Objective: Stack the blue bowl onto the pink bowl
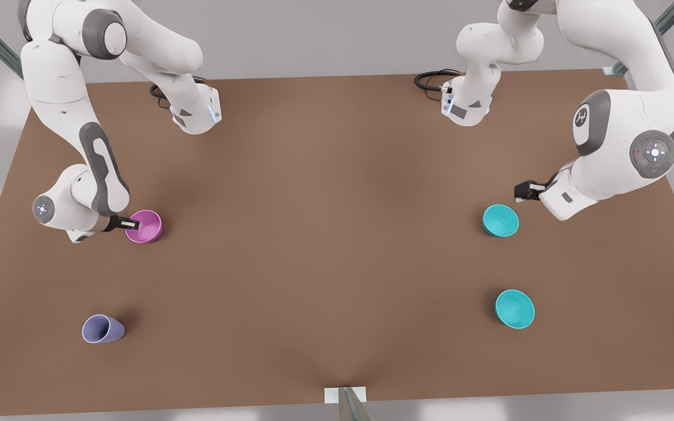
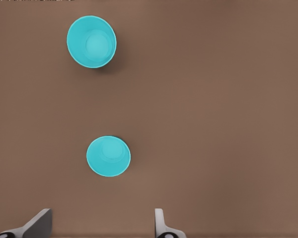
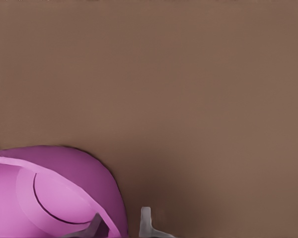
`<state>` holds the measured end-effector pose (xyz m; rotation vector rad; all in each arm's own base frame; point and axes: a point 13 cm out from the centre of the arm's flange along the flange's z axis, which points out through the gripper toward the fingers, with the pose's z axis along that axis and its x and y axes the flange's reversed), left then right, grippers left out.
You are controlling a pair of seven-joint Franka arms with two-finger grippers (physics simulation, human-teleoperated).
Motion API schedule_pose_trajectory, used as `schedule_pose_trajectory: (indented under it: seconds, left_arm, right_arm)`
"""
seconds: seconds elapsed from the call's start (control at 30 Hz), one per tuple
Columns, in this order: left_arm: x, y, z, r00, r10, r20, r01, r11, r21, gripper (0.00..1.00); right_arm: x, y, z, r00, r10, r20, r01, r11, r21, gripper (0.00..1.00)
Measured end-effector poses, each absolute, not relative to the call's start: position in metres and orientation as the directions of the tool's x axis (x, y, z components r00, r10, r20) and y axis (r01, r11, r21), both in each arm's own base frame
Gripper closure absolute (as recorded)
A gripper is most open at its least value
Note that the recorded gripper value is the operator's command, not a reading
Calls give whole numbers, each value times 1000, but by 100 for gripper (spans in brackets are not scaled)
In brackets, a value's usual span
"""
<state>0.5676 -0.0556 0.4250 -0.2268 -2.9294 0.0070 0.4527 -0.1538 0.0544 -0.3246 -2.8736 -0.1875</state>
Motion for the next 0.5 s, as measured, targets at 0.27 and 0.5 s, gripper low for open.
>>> schedule_pose_trajectory:
  seconds: [0.27,0.5]
  left_arm:
    - [571,-54,433,-971,151,184,151,988,-19,0]
    - [572,-51,436,-973,146,180,145,989,-18,0]
  right_arm:
    - [534,-28,189,-996,-4,91,16,976,217,79]
    - [628,340,197,-973,-230,32,-209,927,311,79]
